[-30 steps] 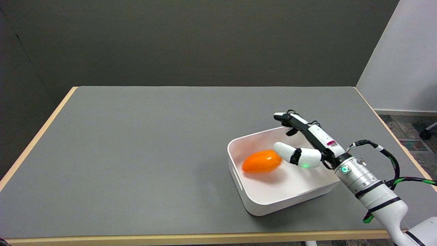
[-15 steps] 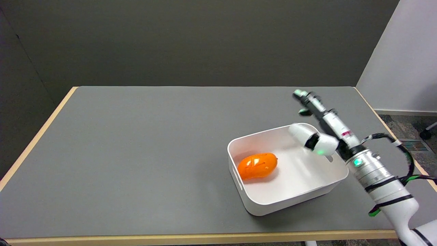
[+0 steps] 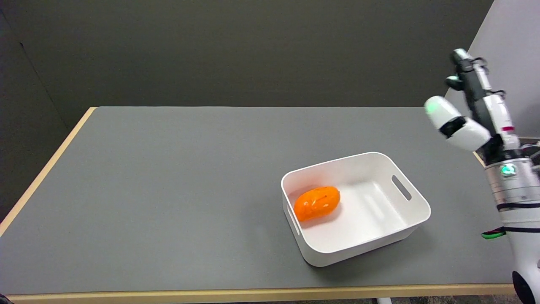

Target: Place mango into white box.

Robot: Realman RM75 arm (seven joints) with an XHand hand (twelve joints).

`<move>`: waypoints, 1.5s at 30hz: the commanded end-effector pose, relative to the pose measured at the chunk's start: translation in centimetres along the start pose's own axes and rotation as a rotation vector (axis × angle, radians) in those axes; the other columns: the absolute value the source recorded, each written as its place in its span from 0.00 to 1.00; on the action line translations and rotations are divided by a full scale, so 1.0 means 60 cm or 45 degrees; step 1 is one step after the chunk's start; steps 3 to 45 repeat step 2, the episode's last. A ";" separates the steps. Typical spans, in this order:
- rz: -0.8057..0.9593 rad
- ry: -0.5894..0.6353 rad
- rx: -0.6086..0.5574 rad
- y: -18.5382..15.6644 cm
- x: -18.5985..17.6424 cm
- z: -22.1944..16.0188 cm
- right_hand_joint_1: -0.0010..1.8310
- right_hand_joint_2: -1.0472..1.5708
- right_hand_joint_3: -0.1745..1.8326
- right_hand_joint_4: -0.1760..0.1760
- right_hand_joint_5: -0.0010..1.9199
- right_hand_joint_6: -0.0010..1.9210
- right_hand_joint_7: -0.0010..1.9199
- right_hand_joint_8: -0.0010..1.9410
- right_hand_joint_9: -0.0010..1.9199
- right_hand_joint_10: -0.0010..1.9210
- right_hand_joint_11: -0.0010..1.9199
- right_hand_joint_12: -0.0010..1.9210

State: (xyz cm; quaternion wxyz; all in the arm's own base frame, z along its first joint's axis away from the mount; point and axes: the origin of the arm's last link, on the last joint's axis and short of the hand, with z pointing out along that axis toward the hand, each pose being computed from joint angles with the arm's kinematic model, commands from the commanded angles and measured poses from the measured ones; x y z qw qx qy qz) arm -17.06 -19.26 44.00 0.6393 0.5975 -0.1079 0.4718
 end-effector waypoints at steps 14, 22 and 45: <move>0.108 0.389 -0.129 0.028 0.043 -0.070 0.23 0.61 0.55 0.59 0.02 0.14 0.01 0.05 0.00 0.08 0.00 0.40; 0.108 0.389 -0.129 0.028 0.043 -0.070 0.23 0.61 0.55 0.59 0.02 0.14 0.01 0.05 0.00 0.08 0.00 0.40; 0.108 0.389 -0.129 0.028 0.043 -0.070 0.23 0.61 0.55 0.59 0.02 0.14 0.01 0.05 0.00 0.08 0.00 0.40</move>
